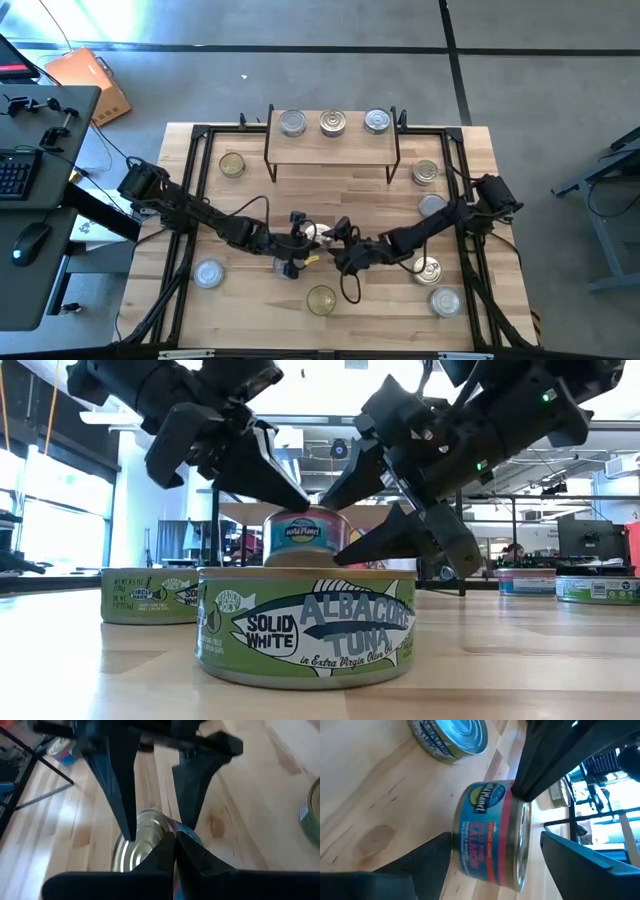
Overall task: Stack canned seafood by type on shelf
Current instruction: Put the blue tuna can on the shelf
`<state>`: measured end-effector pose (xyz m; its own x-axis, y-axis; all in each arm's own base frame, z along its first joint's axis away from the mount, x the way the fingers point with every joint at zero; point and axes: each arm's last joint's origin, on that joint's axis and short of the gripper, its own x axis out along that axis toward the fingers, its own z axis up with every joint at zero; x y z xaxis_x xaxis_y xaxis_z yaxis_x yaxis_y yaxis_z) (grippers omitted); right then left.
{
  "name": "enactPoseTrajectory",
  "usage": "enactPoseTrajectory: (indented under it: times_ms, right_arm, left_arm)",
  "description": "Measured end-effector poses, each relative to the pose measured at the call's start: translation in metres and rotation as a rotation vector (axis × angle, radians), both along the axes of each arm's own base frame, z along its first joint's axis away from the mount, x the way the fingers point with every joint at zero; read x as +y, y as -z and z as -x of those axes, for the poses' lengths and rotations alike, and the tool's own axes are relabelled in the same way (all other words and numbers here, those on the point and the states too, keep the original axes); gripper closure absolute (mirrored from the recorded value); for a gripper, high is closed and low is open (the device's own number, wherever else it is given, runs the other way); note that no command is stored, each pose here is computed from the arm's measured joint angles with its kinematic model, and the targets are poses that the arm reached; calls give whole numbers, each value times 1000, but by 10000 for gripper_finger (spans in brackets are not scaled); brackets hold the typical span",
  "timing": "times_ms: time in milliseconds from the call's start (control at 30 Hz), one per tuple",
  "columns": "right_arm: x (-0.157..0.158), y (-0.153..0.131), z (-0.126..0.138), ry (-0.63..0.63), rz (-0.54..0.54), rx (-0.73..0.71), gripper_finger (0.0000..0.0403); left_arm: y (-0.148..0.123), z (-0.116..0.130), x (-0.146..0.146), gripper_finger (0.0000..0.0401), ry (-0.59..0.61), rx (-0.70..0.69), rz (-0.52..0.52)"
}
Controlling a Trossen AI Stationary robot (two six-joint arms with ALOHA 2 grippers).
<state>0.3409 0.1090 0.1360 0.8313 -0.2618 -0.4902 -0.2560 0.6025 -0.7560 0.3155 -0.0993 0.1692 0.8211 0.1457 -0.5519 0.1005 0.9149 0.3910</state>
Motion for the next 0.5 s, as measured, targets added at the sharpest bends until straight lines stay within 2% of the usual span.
enactPoseTrajectory:
  times_ms: [133, 233, 333, 467, 500]
  right_arm:
    - [-1, 3, -3, 16, -23, -20, 106]
    - [-2, 5, -5, 50, -77, -59, 121]
    - [-5, 8, -7, 104, -155, -81, 161]
    - [-8, 9, -7, 169, -261, -105, 237]
    - [-9, 9, -7, 186, -270, -107, 242]
  left_arm:
    - [-1, -1, 0, 401, -1, -9, 2]
    - [-1, -1, 0, 401, -2, -17, 4]
    - [-2, -1, 0, 401, -4, -25, 5]
    - [-3, -3, 3, 400, -35, -43, -13]
    - [-4, -3, 4, 400, -38, -48, -21]
